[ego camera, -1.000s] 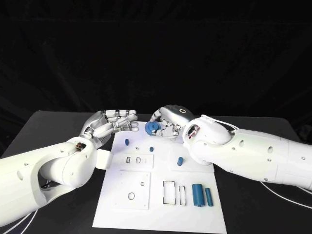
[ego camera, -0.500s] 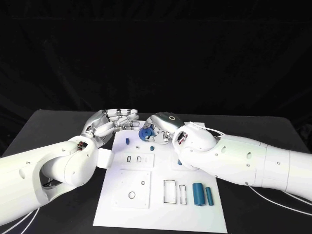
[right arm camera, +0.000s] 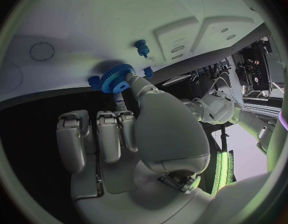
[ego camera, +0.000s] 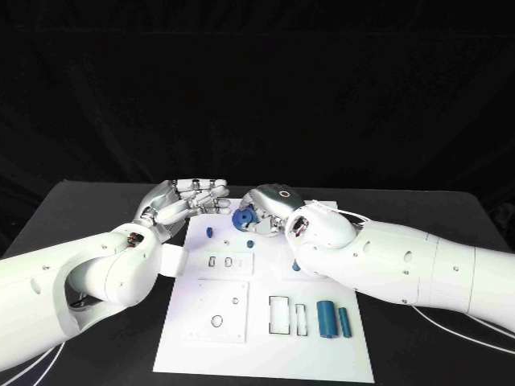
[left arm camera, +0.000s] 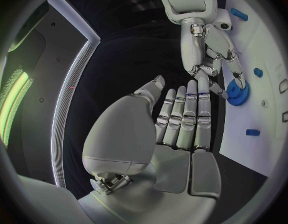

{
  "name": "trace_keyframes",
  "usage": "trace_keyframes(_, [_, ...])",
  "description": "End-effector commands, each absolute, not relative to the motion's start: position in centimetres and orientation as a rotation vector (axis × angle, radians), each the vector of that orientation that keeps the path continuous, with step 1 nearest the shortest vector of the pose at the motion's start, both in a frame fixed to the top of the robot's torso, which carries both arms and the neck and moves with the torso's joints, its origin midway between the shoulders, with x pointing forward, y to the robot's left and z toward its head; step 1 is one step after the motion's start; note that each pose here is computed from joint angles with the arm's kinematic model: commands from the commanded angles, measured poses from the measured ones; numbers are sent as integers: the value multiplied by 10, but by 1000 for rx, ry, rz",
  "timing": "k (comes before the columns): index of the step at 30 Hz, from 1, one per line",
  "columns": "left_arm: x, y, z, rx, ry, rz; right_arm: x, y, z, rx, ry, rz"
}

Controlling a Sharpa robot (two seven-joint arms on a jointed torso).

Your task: Assemble the parts on the task board

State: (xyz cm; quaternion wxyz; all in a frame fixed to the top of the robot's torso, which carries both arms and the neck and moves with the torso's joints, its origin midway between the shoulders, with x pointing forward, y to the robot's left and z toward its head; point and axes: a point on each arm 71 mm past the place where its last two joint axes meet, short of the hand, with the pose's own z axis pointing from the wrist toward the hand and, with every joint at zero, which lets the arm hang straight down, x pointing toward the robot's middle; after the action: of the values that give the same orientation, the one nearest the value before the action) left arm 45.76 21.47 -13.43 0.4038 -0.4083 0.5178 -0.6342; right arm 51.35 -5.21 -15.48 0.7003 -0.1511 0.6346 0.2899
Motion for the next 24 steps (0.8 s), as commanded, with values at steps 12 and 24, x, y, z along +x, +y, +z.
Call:
trace_keyframes(12, [457,213,-133,-1019,1311,-1625,515,-51,-158,-353,1431,607])
trace_keyframes(24, [457,213,-133,-1020,1311,-1623,515,-50,-160,-353,1467,611])
